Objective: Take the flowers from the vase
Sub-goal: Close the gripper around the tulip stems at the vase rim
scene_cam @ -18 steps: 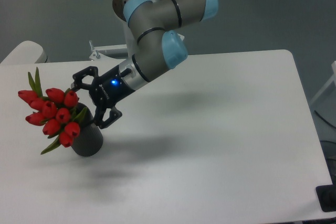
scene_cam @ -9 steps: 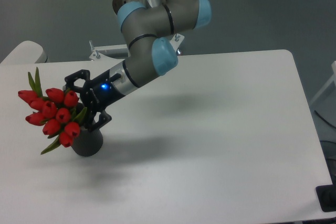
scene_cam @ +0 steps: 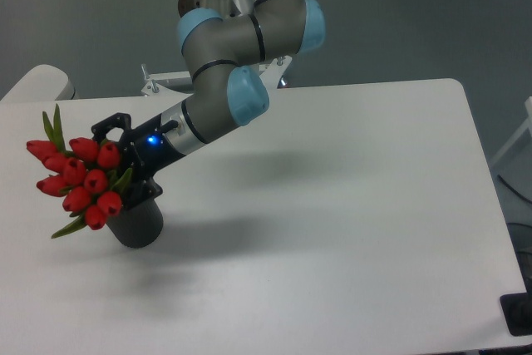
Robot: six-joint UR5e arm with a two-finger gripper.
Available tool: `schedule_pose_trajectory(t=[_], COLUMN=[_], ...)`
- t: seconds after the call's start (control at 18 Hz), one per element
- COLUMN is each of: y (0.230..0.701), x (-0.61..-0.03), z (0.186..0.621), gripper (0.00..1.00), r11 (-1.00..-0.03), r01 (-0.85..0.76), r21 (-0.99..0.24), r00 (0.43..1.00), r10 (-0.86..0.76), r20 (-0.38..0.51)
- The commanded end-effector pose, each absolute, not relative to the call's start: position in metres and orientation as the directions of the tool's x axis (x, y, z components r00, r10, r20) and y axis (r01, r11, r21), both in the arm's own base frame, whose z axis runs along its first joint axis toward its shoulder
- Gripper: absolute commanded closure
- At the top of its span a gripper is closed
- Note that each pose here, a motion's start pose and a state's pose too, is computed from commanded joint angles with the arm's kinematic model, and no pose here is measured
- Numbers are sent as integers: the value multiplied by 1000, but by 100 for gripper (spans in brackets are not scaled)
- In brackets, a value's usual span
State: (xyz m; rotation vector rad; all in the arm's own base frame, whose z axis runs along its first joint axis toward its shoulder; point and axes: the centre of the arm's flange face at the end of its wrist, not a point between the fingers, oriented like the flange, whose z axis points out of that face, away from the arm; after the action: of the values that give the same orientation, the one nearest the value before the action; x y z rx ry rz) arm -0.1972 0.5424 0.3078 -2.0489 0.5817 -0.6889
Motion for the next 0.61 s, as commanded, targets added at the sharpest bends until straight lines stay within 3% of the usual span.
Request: schedule_pose_trajectory(t=[0.11, 0.61], y=[542, 538], x=[-197, -203], z=[308, 319], gripper=[99, 100], r11=[-509, -490], r01=[-143, -92], r21=[-849, -867], r00=[739, 747], r10=[-625, -610], r20=[250, 265])
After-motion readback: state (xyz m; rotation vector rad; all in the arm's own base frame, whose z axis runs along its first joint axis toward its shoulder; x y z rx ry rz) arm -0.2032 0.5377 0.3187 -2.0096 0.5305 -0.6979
